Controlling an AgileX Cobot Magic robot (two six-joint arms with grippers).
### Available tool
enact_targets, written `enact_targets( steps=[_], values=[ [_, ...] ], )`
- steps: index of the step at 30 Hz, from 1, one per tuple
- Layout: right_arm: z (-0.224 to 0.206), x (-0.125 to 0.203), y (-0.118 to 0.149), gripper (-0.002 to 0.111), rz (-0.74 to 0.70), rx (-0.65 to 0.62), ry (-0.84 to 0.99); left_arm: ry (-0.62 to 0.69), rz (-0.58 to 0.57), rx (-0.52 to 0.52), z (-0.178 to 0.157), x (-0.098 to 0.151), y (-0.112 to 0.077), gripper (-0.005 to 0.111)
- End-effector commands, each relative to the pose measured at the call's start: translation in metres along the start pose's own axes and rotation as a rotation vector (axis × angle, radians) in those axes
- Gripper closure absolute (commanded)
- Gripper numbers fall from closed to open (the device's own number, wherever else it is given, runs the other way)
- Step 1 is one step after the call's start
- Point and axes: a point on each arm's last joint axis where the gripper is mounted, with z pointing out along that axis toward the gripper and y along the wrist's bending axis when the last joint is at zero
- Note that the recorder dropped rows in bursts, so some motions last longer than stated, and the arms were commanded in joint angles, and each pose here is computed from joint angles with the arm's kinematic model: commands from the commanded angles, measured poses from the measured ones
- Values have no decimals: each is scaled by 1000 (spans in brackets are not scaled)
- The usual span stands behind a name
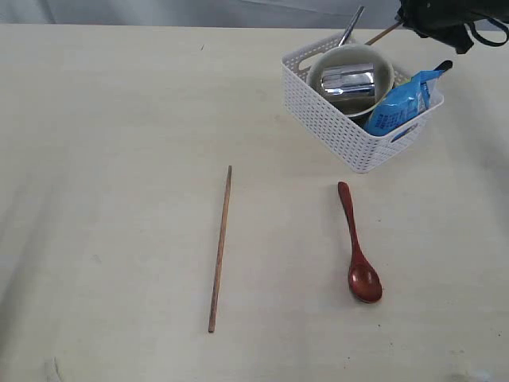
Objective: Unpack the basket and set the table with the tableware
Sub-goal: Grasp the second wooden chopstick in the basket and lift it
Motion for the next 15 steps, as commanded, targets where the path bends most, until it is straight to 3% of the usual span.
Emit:
enact_targets(
  steps=[1, 4, 6, 15],
  values=[
    [-3, -7, 3, 94, -4, -16, -34, -5, -9, 10, 0, 0, -1, 69],
    [-3, -7, 3, 98, -4, -18, -39, -5, -9, 10, 0, 0, -1, 69],
    [-4, -8, 4, 108, -7, -20, -41, -5, -9, 10, 0, 0, -1, 69],
    [-18, -21, 14, 109, -10, -60, -109, -5, -9, 10, 0, 0, -1, 69]
  ],
)
